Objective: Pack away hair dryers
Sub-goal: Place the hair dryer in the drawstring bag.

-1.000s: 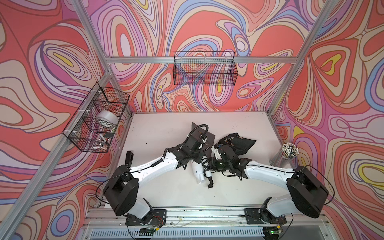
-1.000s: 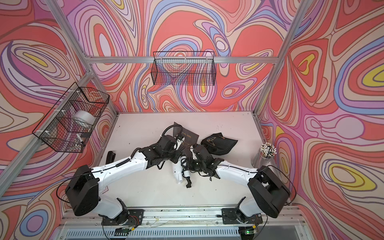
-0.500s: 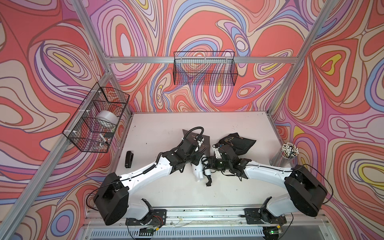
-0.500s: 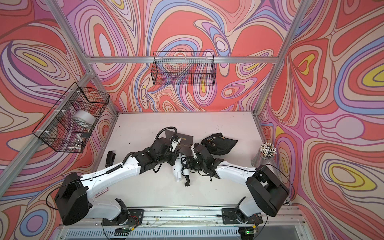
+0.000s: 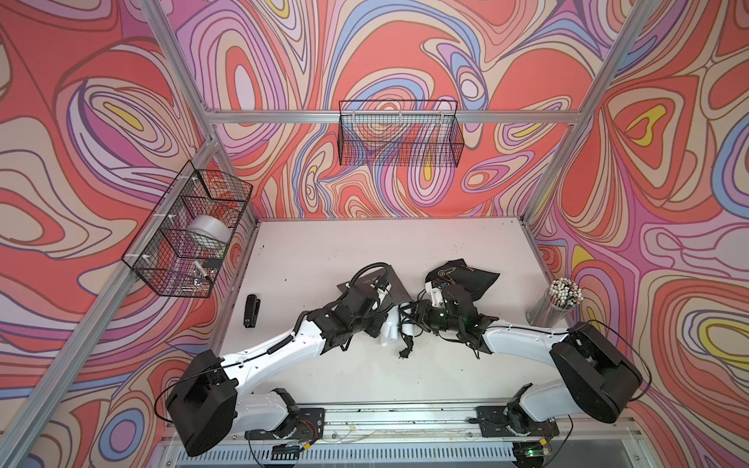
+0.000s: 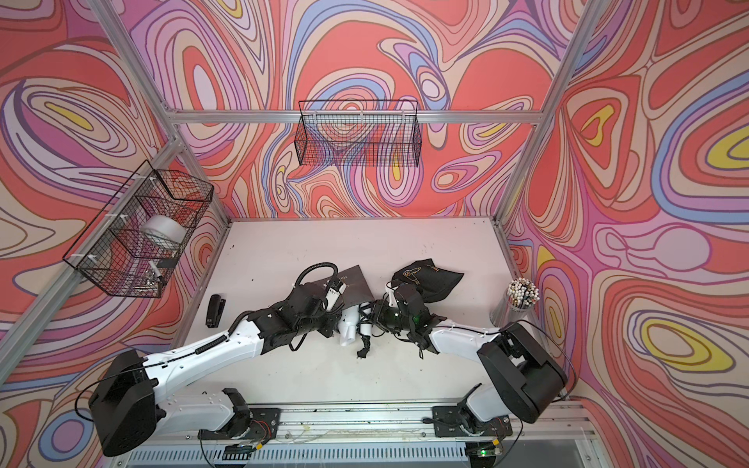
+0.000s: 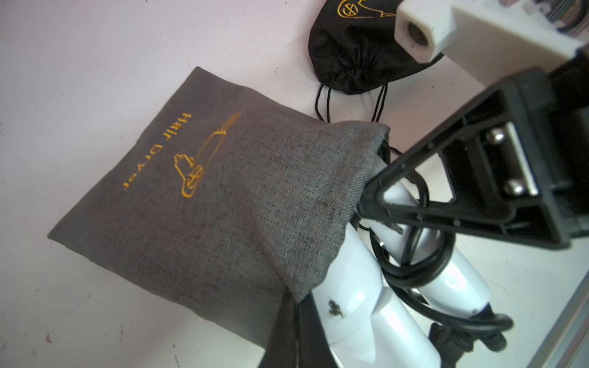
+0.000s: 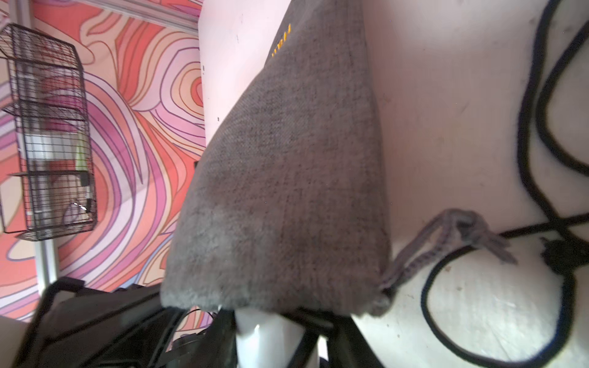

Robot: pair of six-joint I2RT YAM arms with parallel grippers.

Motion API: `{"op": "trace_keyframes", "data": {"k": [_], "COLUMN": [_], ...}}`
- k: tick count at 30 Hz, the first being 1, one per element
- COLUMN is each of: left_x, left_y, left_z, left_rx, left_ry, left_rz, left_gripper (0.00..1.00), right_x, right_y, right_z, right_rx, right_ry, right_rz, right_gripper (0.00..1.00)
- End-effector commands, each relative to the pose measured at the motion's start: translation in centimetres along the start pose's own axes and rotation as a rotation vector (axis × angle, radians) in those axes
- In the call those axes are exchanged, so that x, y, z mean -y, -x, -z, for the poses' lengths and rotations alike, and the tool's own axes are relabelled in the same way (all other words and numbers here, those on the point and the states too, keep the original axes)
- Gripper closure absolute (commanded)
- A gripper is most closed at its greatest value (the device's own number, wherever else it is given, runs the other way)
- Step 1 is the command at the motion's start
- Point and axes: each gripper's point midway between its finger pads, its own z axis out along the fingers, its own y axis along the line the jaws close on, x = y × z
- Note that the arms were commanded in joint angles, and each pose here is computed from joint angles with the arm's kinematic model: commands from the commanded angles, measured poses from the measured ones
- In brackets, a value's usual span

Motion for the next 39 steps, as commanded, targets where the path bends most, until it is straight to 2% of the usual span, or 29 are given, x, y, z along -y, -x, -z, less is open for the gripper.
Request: {"op": "trace_keyframes", "data": {"k": [1,12,21,28,34,39], "left_x": [0.9,1.8,1.7,3.1,3.8,3.5], "left_y": [0.0,-1.7,-2.8,-1.6,0.4,3.0], "left_z": [0.4,0.6,1.0,0.8,0.6,0.9], "left_rx": [0.023,0.017,0.007,0.024,0.057,0.107], "left_ry": [-0.029,-0.054,-0.055,-0.102,-0.116,-0.071], "left_rz": [-0.018,-0.037,-0.041,-0.050,-0.063,-0.102], "left_gripper": [1.00,1.00,1.00,1.00,1.00,1.00], "right_x": [-2.4,-1.9,-0.9,-1.0,-2.0,-1.8], "right_y": [1.2,2.0,2.5,3.7,2.5,0.6], "right_z": [0.1,0.0,0.2,-0.2,-2.4,-3.5], "right_rx": [0.028,0.061,0.088,0.127,-0.007,-0.101], "right_ry": [0.150,0.259,0.230,0.196,0.085,0.061], "right_rz": [-0.041,-0.162,-0.193,-0.201,-0.095,-0.056], "right_gripper": [1.00,1.00,1.00,1.00,1.00,1.00]}}
